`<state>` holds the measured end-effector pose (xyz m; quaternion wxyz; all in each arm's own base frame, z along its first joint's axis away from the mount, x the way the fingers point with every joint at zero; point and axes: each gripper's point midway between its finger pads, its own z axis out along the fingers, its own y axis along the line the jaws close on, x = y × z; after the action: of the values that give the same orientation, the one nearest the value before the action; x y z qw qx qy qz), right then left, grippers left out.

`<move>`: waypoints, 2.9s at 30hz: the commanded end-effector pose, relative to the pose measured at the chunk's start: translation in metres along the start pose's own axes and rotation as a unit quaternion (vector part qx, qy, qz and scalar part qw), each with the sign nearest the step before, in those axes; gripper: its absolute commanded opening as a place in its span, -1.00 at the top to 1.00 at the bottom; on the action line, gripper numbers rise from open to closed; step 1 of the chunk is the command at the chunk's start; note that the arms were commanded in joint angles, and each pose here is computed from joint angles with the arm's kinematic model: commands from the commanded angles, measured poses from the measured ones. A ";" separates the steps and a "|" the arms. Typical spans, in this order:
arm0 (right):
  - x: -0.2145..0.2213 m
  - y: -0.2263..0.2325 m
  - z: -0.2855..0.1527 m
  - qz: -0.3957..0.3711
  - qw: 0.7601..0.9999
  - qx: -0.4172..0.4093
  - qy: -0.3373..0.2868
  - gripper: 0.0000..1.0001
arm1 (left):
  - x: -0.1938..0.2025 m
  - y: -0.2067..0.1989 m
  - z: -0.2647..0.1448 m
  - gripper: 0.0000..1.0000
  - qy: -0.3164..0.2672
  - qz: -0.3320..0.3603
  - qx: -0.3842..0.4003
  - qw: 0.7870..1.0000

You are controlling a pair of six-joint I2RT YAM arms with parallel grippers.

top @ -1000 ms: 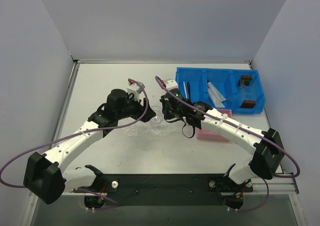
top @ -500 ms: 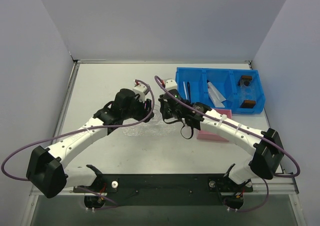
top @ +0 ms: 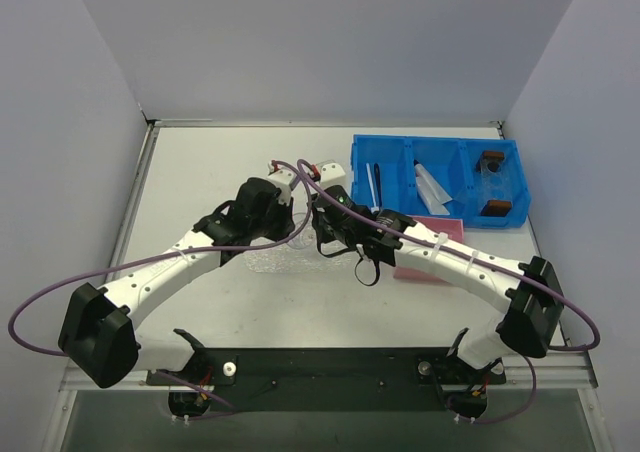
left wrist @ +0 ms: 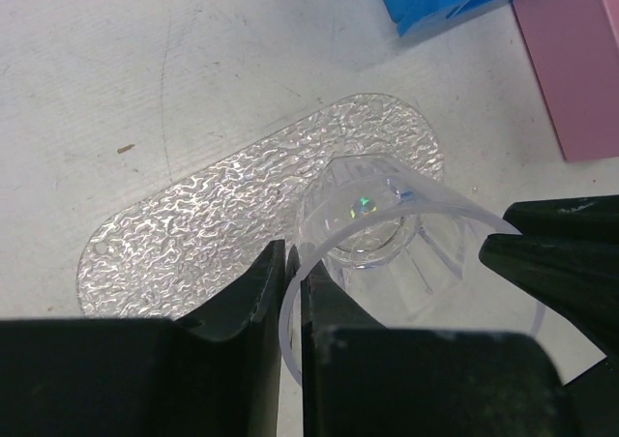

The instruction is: Prepare toiletry sets of a toothbrush and toothpaste on the tray

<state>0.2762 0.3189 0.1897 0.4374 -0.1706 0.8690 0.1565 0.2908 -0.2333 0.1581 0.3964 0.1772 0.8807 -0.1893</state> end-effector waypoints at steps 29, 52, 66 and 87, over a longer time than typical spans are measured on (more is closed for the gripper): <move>0.013 -0.187 -0.092 0.090 0.988 0.094 -0.081 -0.39 | 0.019 0.138 -0.066 1.00 0.006 -0.028 -0.218 0.976; 0.039 -0.221 -0.097 0.106 0.983 0.124 -0.083 -0.44 | 0.056 0.151 -0.033 1.00 0.101 -0.047 -0.187 0.976; 0.040 -0.226 -0.096 0.115 0.982 0.125 -0.085 -0.45 | 0.066 0.154 -0.025 1.00 0.123 -0.057 -0.185 0.973; 0.045 -0.224 -0.093 0.119 0.983 0.114 -0.083 -0.45 | 0.070 0.161 -0.016 1.00 0.137 -0.059 -0.195 0.969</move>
<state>0.2784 0.0714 0.1719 0.4862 0.0016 0.8664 0.1139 0.2955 -0.0724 0.0723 0.2641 0.0728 0.9617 -0.0104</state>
